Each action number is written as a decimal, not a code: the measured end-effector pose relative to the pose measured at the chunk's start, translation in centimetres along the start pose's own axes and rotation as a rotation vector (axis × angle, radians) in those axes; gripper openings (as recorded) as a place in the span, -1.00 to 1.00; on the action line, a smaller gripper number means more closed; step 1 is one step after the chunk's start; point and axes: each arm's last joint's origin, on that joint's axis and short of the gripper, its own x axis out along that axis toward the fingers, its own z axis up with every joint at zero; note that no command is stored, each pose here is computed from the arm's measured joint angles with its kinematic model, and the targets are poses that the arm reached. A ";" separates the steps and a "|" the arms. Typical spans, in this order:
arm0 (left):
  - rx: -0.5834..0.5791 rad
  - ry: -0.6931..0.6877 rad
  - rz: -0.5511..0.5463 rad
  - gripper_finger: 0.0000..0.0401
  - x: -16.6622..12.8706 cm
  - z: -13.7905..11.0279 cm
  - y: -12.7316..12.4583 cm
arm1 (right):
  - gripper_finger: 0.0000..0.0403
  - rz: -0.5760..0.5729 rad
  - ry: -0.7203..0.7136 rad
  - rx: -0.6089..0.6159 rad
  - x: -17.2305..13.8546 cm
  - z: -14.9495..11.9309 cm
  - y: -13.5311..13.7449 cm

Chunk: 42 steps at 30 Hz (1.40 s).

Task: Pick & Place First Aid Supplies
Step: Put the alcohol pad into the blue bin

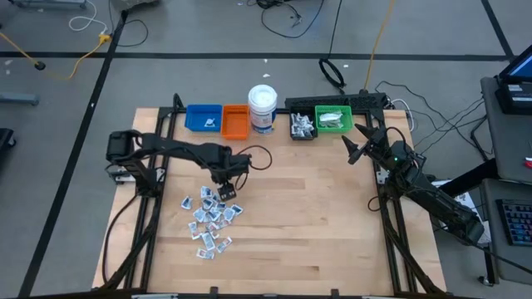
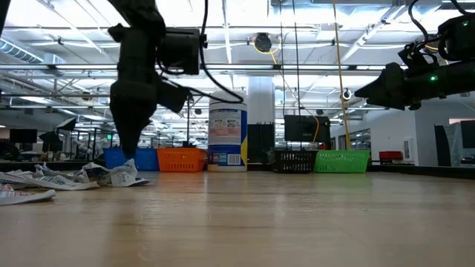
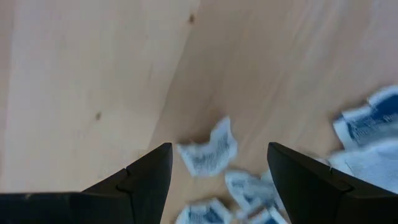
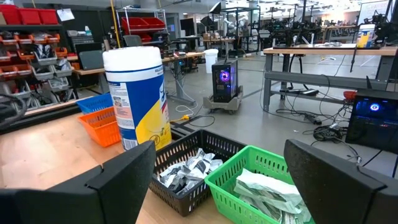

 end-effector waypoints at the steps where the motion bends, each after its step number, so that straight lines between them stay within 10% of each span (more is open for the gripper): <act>1: -0.006 0.001 0.000 0.34 0.4 -0.1 0.0 | 0.75 0.000 0.000 0.000 0.0 0.0 0.0; 9: 0.029 0.022 0.020 0.17 1.7 -0.1 0.2 | 0.75 0.000 0.000 0.000 0.0 0.0 0.0; 20: -0.040 0.017 0.035 -0.93 1.6 -0.1 0.4 | 0.75 0.000 0.000 0.000 0.0 0.0 0.0; 42: -0.684 0.016 -0.013 -0.99 -2.6 -1.3 10.8 | 0.75 0.000 0.000 0.000 0.0 0.0 0.0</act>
